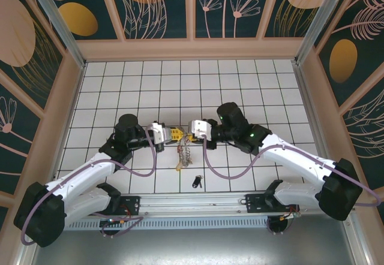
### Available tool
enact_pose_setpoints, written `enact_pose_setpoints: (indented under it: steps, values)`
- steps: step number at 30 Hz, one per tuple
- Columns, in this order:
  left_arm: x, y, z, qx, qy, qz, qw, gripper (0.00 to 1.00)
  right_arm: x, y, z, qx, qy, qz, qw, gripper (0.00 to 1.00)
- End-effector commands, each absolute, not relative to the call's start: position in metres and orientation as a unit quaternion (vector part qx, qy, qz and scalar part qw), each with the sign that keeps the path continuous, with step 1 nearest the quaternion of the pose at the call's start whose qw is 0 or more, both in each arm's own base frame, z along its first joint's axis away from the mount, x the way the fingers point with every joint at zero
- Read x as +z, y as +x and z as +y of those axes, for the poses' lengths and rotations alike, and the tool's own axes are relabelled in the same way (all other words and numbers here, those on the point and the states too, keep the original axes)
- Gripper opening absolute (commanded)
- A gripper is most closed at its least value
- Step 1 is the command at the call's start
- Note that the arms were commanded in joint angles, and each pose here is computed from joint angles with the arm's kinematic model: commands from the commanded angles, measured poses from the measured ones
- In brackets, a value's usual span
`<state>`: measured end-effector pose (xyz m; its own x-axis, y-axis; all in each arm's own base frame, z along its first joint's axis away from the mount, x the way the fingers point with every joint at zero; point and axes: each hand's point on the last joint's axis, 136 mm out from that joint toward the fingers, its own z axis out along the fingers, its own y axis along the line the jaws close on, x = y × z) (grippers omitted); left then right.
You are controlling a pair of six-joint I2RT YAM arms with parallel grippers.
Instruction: Put the keys on the keyring
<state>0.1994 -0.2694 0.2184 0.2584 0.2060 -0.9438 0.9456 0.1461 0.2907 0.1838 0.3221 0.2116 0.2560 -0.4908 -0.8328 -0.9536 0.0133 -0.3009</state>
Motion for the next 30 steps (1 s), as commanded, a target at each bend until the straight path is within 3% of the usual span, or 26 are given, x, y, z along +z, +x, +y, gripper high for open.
enact_pose_setpoints:
  steps: [1,11,16,30]
  values:
    - [0.235,0.206,-0.267,-0.315,0.548,0.505,0.588,0.00,0.222,0.182,0.320,0.256,-0.645,0.547,0.469,0.07]
    - [0.238,0.218,-0.264,-0.306,0.517,0.528,0.600,0.00,0.217,0.175,0.314,0.271,-0.632,0.560,0.463,0.07]
    - [0.241,0.219,-0.264,-0.323,0.498,0.536,0.600,0.00,0.219,0.169,0.317,0.284,-0.636,0.549,0.462,0.00]
    - [0.251,0.207,-0.265,-0.348,0.503,0.517,0.599,0.00,0.265,0.182,0.308,0.284,-0.577,0.526,0.556,0.00]
